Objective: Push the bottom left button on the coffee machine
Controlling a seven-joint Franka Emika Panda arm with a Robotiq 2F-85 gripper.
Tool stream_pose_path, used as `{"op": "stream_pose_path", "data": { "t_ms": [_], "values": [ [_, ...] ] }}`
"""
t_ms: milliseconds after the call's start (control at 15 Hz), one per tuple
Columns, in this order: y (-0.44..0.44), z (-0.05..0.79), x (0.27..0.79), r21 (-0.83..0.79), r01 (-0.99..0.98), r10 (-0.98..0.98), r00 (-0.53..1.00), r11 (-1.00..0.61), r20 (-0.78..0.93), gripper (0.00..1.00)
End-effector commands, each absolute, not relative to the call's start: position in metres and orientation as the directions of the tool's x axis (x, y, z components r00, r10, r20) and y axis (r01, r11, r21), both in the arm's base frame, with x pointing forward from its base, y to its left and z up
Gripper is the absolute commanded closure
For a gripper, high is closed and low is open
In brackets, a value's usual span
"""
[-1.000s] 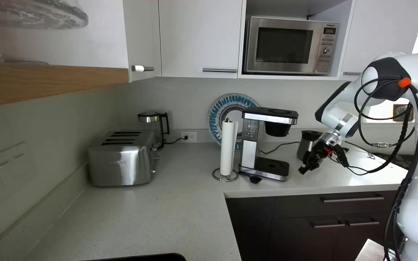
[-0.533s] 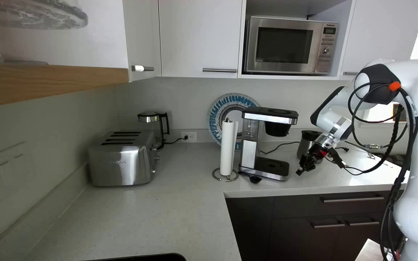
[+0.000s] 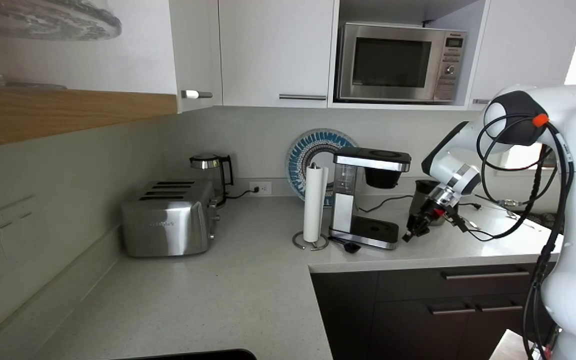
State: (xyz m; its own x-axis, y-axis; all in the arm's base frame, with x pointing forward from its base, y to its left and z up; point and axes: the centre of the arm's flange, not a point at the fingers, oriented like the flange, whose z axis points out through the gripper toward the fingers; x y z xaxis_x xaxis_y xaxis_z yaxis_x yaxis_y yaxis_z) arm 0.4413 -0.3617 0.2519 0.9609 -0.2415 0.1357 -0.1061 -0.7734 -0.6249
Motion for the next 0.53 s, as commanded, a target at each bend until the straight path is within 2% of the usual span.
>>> {"op": "stream_pose_path", "data": {
  "t_ms": [0,467],
  "values": [
    [-0.3662,0.2465,0.4478,-0.622,-0.156,-0.297,0.946,-0.767,0.129,1.0],
    [-0.3651,0.2414,0.4504,-0.623,-0.195,-0.33,0.938,-0.758,0.107,1.0]
  ]
}}
